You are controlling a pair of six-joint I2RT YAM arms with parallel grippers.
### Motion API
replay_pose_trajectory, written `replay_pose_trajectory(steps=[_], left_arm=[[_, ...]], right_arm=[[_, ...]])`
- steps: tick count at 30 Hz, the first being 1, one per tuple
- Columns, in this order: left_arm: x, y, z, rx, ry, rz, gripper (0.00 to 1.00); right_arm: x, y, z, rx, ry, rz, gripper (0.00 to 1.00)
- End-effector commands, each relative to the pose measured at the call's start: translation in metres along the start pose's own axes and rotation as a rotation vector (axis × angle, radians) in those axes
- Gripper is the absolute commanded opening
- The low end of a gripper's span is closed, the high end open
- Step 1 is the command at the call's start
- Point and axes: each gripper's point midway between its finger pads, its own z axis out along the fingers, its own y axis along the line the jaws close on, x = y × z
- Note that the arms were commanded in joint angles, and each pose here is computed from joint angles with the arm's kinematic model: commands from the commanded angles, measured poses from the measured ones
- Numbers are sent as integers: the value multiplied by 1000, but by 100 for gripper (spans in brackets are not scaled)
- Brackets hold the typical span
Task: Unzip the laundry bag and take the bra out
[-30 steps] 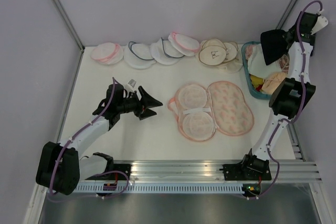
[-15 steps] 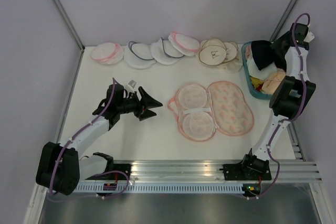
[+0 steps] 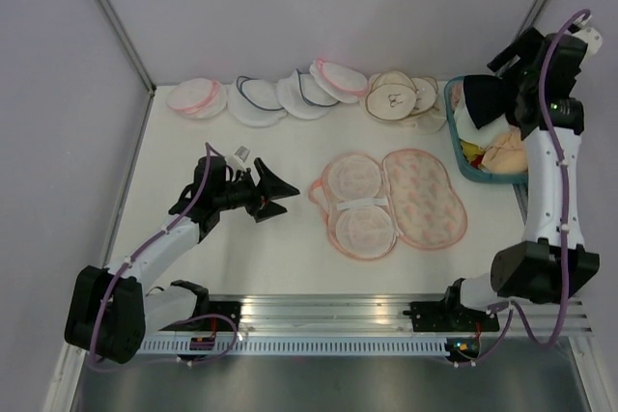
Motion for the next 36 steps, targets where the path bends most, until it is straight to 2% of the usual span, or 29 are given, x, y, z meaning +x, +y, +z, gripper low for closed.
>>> replay_pose_trajectory(steps=[1,5,8,10,15,18,23,26,36], left_arm=[[0,-7,-4,59,-19,100,92],[1,-9,-8,77,-34,129,95],[0,-7,-11,77,-40,143,97],[2,-4,-11,75,-32,138,98],[6,6,-12,75,-10,103,99],[9,8,-14,87,-7,93,99],[16,19,-20,88,-11,78,99],[16,25,-23,83,-15,72,99],[13,36,-22,64,-8,45,99]], right_arm=[[72,-18,-27,39,121,-49,90],[166,-58,-73,73,235,-60,88],[218,-88,-98,128,301,-61,87],[233,-100,-107,154,313,-77,87],[249,-148,-122,392,341,-116,90],[274,-163,-122,445,399,-119,91],[334,-171,-116,422,534,-60,89],[354,-170,-113,390,576,-37,85],[376,-183,-113,412,605,-29,72]])
